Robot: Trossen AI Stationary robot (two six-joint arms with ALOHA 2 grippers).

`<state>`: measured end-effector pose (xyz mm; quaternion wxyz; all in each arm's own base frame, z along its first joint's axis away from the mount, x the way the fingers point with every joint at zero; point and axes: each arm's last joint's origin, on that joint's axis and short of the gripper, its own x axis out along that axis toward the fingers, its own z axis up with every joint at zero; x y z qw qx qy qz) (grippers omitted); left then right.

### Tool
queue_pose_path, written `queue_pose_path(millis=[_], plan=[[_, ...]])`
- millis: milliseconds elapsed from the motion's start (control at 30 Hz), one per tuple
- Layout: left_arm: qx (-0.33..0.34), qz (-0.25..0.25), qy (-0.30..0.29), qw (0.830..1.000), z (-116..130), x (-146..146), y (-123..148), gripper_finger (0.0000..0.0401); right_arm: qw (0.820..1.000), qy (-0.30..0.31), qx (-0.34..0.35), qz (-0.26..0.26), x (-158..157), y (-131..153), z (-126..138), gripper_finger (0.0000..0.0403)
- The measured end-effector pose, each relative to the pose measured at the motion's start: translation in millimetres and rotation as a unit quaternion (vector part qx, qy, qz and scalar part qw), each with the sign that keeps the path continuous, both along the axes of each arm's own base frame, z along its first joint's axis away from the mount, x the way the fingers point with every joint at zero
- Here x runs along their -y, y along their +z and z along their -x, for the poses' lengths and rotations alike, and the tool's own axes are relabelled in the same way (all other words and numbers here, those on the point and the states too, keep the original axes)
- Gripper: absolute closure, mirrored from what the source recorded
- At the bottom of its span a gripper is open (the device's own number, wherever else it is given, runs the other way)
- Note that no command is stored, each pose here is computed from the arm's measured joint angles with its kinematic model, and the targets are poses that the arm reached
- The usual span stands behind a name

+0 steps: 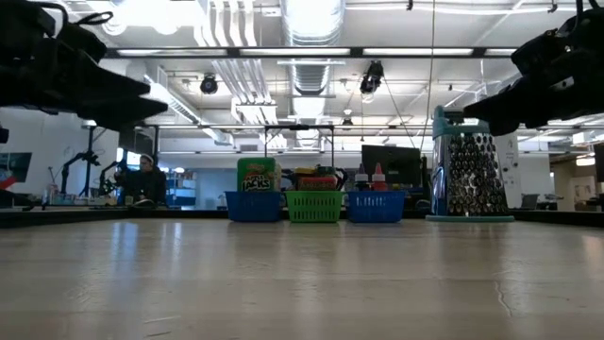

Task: Pick & Place Kitchen Items
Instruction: Return to Home Position

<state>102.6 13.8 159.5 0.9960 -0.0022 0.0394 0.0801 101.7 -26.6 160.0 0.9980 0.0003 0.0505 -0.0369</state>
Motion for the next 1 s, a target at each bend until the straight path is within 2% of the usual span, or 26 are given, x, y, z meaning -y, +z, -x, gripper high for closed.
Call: queue_pose_path(millis=[533,1000], plan=[[-0.008,0.003,-0.010,1.000,0.4,0.6,-1.2,0.0039,0.999,0.004,-0.035,-0.036,0.9,-6.7,-4.0,0.0394],[0.003,0.002,-0.008,1.000,0.2,0.5,0.3,0.0039,0.999,0.005,-0.042,-0.027,1.1,-7.9,-4.6,0.0394]])
